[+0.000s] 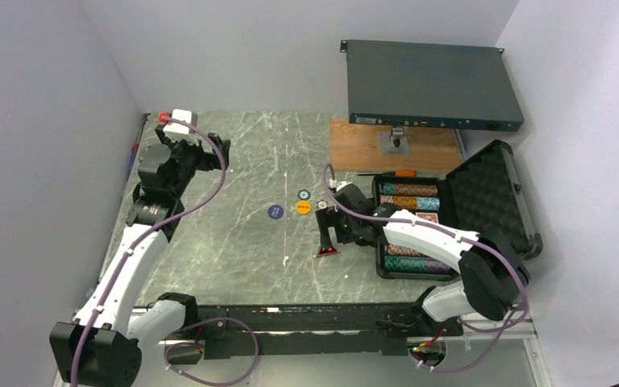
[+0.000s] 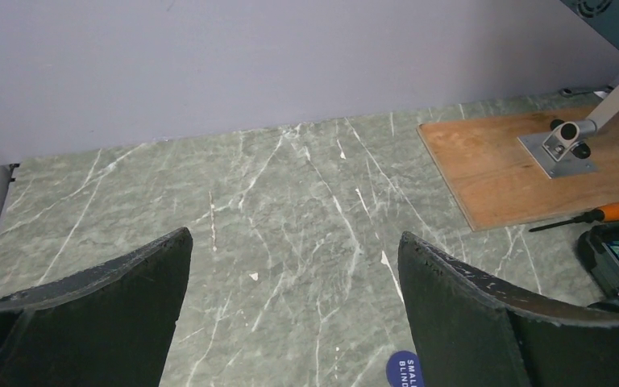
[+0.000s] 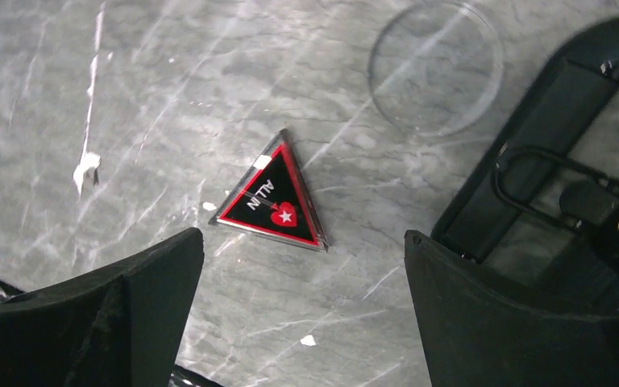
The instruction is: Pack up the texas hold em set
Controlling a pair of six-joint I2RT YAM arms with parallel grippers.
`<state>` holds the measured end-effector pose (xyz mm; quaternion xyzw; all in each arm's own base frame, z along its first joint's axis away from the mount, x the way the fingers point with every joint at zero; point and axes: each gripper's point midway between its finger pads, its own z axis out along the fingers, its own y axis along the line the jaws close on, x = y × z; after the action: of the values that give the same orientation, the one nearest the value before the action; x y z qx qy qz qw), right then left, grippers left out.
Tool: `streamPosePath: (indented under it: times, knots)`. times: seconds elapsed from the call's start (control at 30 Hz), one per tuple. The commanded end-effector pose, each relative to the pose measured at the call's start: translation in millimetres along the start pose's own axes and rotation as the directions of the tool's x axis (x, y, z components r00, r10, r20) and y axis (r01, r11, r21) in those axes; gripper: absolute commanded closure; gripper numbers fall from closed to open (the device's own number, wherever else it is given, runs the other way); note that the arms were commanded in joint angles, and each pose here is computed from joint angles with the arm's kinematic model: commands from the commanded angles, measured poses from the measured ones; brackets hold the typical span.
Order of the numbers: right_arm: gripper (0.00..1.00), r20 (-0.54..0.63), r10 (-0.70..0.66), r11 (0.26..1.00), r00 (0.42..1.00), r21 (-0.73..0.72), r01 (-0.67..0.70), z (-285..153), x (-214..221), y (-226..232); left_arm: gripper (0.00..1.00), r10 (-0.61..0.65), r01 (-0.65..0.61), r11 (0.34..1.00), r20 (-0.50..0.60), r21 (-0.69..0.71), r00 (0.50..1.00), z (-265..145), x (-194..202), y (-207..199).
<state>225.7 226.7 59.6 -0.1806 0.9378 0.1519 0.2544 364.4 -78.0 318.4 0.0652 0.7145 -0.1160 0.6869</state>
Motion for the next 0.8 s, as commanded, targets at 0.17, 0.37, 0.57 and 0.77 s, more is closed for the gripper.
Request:
streamPosePath:
  times: [0.17, 0.37, 0.57, 0.77]
  knots:
    - [0.09, 0.085, 0.472, 0.861, 0.877, 0.168, -0.480, 9, 12, 1, 0.01, -0.013, 0.013, 1.000, 0.030, 0.011, 0.999, 0, -18, -8]
    - [0.08, 0.150, 0.583, 0.705, 0.798, 0.395, -0.589, 3, 13, 1, 0.01, -0.055, 0.054, 0.998, 0.046, 0.031, 0.997, -5, -27, -13]
    - [0.09, 0.106, 0.584, 0.670, 0.805, 0.496, -0.552, 22, 25, 15, 0.01, -0.051, 0.050, 0.999, 0.046, 0.018, 0.998, -5, -28, -11]
    - [0.09, 0.108, 0.567, 0.683, 0.817, 0.493, -0.539, 29, 29, 16, 0.01, -0.059, 0.056, 0.998, 0.059, 0.036, 0.997, -7, -32, -15]
